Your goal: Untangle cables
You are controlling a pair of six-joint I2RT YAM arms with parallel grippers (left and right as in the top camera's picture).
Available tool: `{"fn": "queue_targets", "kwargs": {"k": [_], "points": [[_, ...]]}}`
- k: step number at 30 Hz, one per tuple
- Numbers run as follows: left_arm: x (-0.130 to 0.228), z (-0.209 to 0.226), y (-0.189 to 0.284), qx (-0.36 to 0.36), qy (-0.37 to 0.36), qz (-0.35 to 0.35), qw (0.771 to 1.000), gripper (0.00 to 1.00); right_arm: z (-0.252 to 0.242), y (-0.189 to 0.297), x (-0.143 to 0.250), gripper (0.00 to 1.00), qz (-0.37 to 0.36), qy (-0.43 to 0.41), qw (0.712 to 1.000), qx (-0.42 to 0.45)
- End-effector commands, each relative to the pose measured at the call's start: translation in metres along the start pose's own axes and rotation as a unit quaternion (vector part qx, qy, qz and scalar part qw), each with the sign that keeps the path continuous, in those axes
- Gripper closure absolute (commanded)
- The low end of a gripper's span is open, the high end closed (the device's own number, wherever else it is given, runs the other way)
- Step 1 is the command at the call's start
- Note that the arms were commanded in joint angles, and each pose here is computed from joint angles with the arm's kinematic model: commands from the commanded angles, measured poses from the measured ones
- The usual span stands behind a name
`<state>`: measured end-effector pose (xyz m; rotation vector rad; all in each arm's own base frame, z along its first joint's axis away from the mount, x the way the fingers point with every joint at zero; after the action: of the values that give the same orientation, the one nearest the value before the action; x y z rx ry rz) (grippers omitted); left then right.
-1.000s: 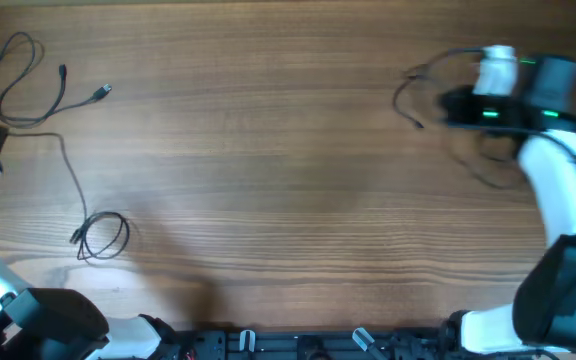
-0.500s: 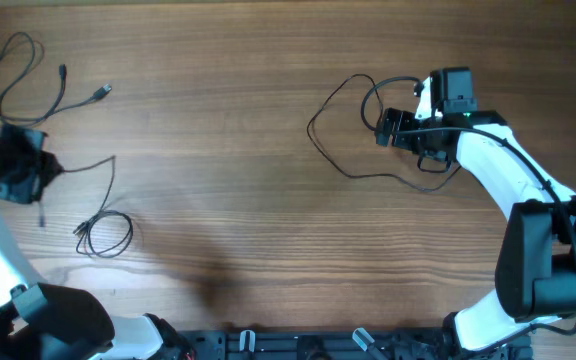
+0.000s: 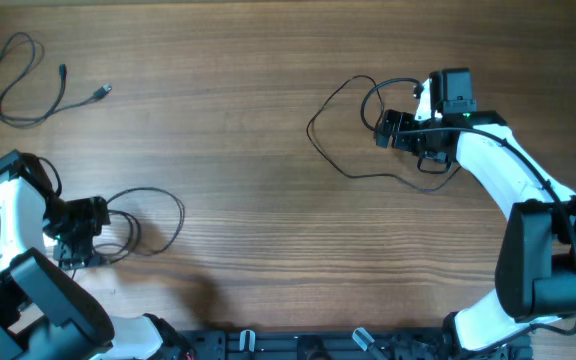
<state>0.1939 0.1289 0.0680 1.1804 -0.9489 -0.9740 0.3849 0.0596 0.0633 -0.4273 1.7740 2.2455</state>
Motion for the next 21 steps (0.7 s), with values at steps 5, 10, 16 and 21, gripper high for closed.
{"fn": "queue_targets", "kwargs": {"k": [5,10,16,21], "points": [[-0.013,0.025,-0.026,-0.043,-0.019,-0.049,0.998,0.31,0.001,-0.006,0.009,0.0,0.018,-0.005,1.0,-0.007],[-0.024,0.006,-0.053,0.022,-0.016,-0.082,0.996,0.44,0.001,-0.006,0.01,0.0,0.02,-0.005,1.0,-0.007],[-0.05,-0.001,-0.063,0.051,-0.006,-0.168,0.985,0.96,0.001,-0.006,0.012,0.0,0.024,-0.007,1.0,-0.007],[-0.098,-0.044,-0.02,0.153,0.062,-0.206,0.965,0.96,0.0,-0.005,0.021,0.0,0.045,-0.011,0.999,-0.005]]}}
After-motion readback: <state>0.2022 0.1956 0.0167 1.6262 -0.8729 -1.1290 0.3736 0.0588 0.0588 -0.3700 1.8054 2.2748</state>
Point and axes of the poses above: each gripper's point midway between its finger pads, its own y axis back along the fingers, its own z axis along the line the jaws close on, x = y × z, the point moved 2 cm from there along y, back along the fingers, and after that the axes turned 13 degrees about y, right-handed, at the moved point
